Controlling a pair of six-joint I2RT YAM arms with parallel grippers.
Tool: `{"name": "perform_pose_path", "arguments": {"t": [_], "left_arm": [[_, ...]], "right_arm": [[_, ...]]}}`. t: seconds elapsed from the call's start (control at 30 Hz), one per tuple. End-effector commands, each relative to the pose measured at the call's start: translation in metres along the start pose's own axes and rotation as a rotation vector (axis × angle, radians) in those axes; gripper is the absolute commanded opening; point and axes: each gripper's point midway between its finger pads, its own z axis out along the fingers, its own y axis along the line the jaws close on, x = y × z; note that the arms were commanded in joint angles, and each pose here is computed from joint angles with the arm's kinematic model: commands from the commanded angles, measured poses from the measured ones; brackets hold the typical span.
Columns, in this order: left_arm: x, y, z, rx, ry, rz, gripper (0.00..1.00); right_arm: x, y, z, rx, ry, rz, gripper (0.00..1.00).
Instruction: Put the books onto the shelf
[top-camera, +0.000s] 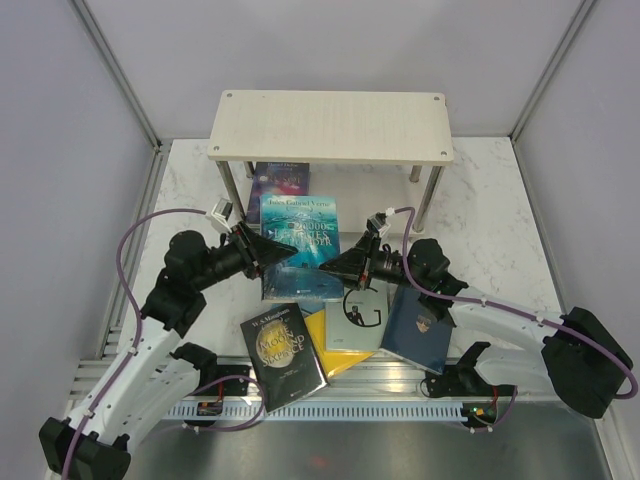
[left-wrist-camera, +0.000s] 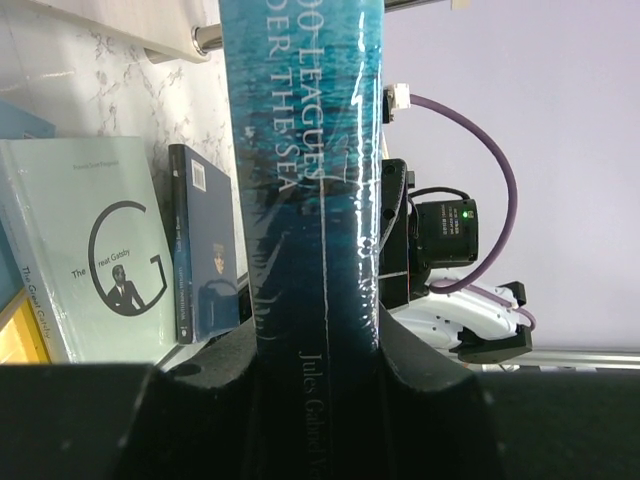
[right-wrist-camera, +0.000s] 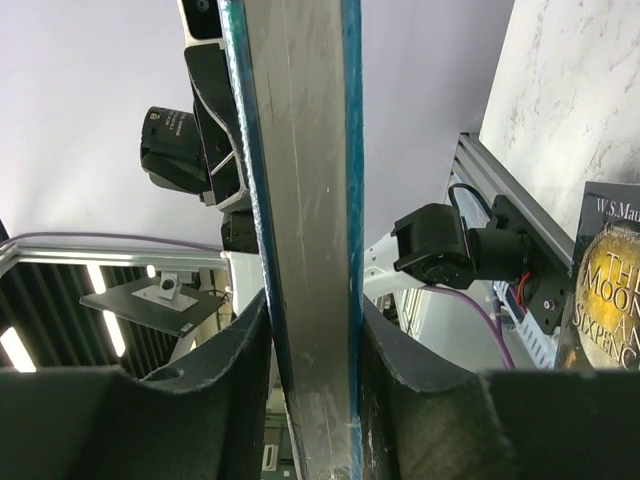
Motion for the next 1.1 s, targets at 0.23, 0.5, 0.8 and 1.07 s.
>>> {"name": "perform_pose_path", "arguments": {"t": [0.23, 0.5, 0.8, 1.07], "left_arm": [[-0.019, 0.044, 0.002, -0.215, -0.062, 0.084, 0.45], [-0.032, 0.044, -0.031, -0.401, -0.099, 0.27, 0.91], [-0.033, 0.021, -0.059, -0.402, -0.147, 0.328, 0.93], [-0.028, 0.012, -0.081, -0.411, -0.177, 0.358, 0.94]], "right_arm": [[0.004, 0.059, 0.0, -0.146, 0.038, -0.126, 0.0], [-0.034, 0.042, 0.016, -0.052, -0.022, -0.161, 0.0], [-0.083, 0.02, 0.059, 0.009, -0.029, -0.195, 0.0], [-0.138, 0.012, 0.108, -0.013, -0.061, -0.184, 0.0]]}}
